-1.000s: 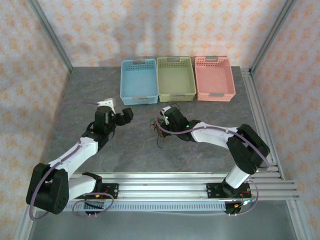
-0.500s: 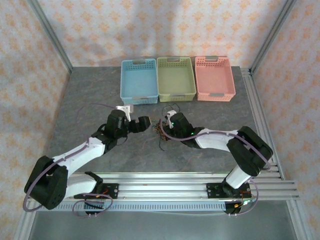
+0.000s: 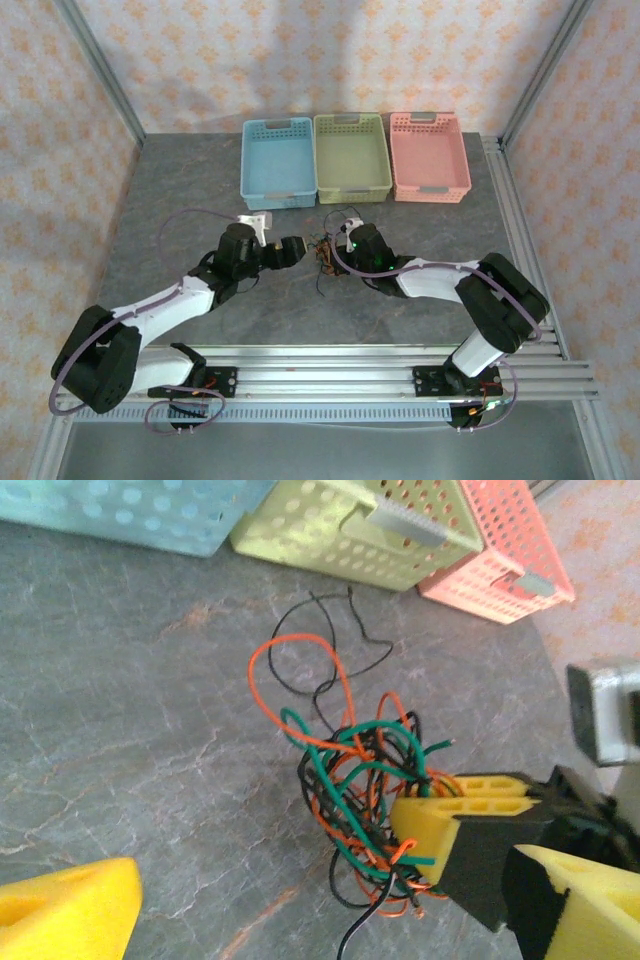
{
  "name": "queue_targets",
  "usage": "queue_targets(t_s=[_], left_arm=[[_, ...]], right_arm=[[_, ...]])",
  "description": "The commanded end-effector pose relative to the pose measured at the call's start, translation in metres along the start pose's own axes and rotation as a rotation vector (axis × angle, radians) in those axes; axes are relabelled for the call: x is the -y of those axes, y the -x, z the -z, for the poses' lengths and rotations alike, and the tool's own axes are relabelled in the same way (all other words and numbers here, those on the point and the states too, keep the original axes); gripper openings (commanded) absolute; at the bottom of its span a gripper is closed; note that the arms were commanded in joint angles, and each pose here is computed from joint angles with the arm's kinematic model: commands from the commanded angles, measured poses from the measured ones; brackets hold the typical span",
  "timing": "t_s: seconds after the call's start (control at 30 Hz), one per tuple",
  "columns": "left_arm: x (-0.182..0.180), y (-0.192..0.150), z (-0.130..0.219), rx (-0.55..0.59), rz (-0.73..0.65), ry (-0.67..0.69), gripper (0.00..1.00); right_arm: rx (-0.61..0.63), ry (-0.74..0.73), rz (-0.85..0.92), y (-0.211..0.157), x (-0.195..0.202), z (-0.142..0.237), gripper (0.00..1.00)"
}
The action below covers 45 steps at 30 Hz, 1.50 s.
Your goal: Untangle the cables
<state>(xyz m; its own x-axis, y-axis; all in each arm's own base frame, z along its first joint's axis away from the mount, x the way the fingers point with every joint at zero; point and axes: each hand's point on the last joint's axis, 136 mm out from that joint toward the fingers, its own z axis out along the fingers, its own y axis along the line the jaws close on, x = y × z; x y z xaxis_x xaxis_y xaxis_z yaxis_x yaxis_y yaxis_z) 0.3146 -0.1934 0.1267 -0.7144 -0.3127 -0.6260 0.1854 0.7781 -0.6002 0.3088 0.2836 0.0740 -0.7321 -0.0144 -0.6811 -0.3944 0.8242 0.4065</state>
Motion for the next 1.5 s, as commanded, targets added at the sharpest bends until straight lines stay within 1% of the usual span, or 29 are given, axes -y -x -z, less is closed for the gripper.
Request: queue_targets(t_s=[0.0,0.13,0.17,0.23,0.3,0.33,0.5,0.6,0.73,0.8,0.9,0.97,1.03,1.07,1.2,1.3,1.4,1.47], left_arm=[[0.007,0.004,-0.002,0.018,-0.014,-0.024,0.94],[0.011,0.005,0.001,0.021,-0.014,-0.039,0.94],[0.011,0.006,0.001,0.023,-0.016,-0.04,0.94],[0.01,0.005,0.001,0.019,-0.011,-0.035,0.94],[0.01,0.003,-0.001,0.013,-0.009,-0.039,0.94],[0.01,0.002,-0.003,0.007,-0.008,-0.041,0.94],[0.01,-0.004,-0.008,-0.02,-0.014,-0.03,0.92],[0.011,-0.008,-0.013,-0.043,-0.026,-0.02,0.9],[0.012,-0.015,-0.021,-0.072,-0.033,-0.019,0.85],[0.014,-0.016,-0.023,-0.08,-0.034,-0.022,0.84],[0.012,-0.017,-0.024,-0.084,-0.037,-0.014,0.83],[0.012,-0.019,-0.025,-0.09,-0.037,-0.013,0.83],[0.012,-0.019,-0.026,-0.093,-0.038,-0.014,0.82],[0.012,-0.019,-0.026,-0.094,-0.039,-0.012,0.81],[0.013,-0.019,-0.026,-0.094,-0.04,-0.012,0.8],[0.014,-0.02,-0.025,-0.094,-0.042,-0.016,0.79],[0.017,-0.021,-0.026,-0.099,-0.044,-0.026,0.75],[0.018,-0.021,-0.026,-0.103,-0.047,-0.028,0.74]], right_arm=[[0.071,0.013,-0.01,0.017,-0.005,0.008,0.13],[0.073,0.011,-0.011,0.018,-0.004,0.008,0.19],[0.073,0.006,-0.008,0.018,-0.004,0.008,0.21],[0.072,-0.003,-0.004,0.019,-0.002,0.008,0.34],[0.075,-0.01,0.0,0.019,-0.001,0.009,0.4],[0.079,-0.013,0.002,0.02,-0.001,0.01,0.41],[0.104,-0.052,0.015,0.024,0.005,0.016,0.41],[0.105,-0.066,0.018,0.025,0.008,0.017,0.35],[0.076,-0.068,0.021,0.021,0.008,0.012,0.29],[0.064,-0.074,0.024,0.019,0.009,0.009,0.28],[0.048,-0.084,0.028,0.016,0.011,0.006,0.28],[0.037,-0.076,0.026,0.015,0.01,0.003,0.36],[0.011,-0.07,0.023,0.011,0.009,-0.002,0.37],[-0.002,-0.069,0.022,0.009,0.009,-0.003,0.34],[-0.01,-0.058,0.02,0.009,0.006,-0.004,0.11],[0.019,0.009,0.024,0.014,-0.006,0.002,0.0],[0.049,0.099,0.026,0.018,-0.022,0.008,0.0],[0.053,0.127,0.024,0.018,-0.026,0.009,0.0]])
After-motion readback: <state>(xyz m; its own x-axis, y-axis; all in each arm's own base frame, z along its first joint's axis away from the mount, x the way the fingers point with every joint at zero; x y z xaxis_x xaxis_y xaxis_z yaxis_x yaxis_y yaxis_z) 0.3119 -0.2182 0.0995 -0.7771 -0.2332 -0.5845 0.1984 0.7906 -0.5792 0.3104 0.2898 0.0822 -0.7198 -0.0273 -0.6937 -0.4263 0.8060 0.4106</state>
